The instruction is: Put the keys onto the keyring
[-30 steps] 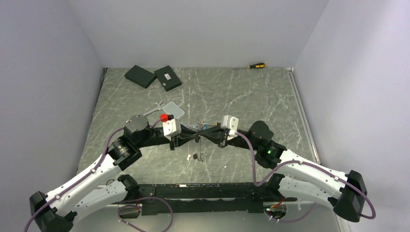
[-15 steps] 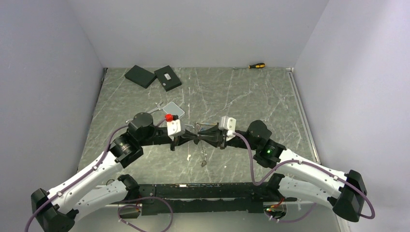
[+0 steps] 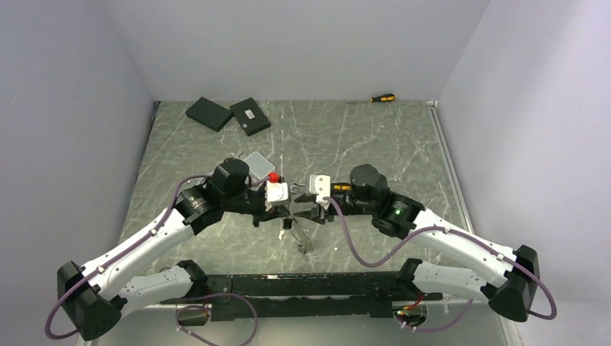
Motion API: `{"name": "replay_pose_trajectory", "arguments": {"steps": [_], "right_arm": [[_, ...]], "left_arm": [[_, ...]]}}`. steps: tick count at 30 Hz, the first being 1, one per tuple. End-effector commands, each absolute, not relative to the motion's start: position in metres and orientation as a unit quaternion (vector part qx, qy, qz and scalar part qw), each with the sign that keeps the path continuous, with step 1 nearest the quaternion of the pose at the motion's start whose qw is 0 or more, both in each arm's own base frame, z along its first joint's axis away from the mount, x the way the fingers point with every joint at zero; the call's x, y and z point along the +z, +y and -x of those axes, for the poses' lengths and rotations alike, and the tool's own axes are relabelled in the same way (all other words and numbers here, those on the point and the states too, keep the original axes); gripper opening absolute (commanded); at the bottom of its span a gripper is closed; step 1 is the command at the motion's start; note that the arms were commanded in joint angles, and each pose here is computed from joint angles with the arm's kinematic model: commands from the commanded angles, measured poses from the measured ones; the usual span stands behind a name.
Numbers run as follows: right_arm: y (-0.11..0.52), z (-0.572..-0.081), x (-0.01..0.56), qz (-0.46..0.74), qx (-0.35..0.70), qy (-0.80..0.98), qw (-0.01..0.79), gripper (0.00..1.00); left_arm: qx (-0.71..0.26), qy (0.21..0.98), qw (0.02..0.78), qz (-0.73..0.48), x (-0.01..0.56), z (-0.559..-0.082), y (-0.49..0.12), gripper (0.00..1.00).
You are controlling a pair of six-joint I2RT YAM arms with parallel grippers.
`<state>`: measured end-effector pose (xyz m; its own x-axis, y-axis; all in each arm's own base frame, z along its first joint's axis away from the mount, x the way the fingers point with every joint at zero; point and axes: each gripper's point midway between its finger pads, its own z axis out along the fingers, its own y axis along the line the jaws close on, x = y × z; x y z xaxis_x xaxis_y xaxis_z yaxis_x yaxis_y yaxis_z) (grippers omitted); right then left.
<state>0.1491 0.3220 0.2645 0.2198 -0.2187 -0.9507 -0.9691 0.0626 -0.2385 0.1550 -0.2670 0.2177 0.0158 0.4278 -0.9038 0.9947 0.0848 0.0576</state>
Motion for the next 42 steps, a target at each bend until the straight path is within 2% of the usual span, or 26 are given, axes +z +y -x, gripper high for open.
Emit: {"name": "replay_pose_trajectory", "arguments": {"steps": [1,9,21,24,27,31,33,35,37,39,42], "right_arm": [[0.320,-0.142,0.256,0.615,0.356,0.506,0.490,0.40],[0.327,-0.140,0.244,0.622,0.366,0.510,0.468,0.38],[0.338,-0.143,0.245,0.622,0.380,0.505,0.462,0.27],[0.339,-0.143,0.244,0.621,0.381,0.505,0.463,0.18],[0.340,-0.144,0.244,0.620,0.381,0.505,0.464,0.01],[0.340,-0.147,0.245,0.615,0.377,0.505,0.473,0.00],[0.339,-0.149,0.247,0.609,0.374,0.502,0.487,0.00],[0.337,-0.152,0.247,0.598,0.369,0.503,0.504,0.00],[0.335,-0.154,0.256,0.584,0.369,0.494,0.528,0.00],[0.335,-0.155,0.265,0.567,0.372,0.486,0.551,0.00],[0.333,-0.156,0.277,0.537,0.384,0.473,0.583,0.00]], "left_arm": [[-0.350,0.587,0.421,-0.597,0.232,-0.153,-0.271,0.00],[-0.362,0.583,0.422,-0.593,0.234,-0.149,-0.272,0.00],[-0.376,0.583,0.409,-0.593,0.231,-0.145,-0.275,0.00],[-0.375,0.585,0.409,-0.592,0.230,-0.145,-0.274,0.00],[-0.375,0.585,0.409,-0.592,0.230,-0.145,-0.274,0.00],[-0.369,0.588,0.415,-0.588,0.231,-0.147,-0.273,0.00],[-0.362,0.591,0.423,-0.584,0.233,-0.151,-0.272,0.09],[-0.359,0.588,0.432,-0.581,0.236,-0.150,-0.271,0.26],[-0.358,0.583,0.447,-0.576,0.241,-0.150,-0.269,0.40],[-0.355,0.576,0.467,-0.569,0.248,-0.150,-0.266,0.47],[-0.346,0.571,0.494,-0.558,0.257,-0.153,-0.262,0.51]]}}
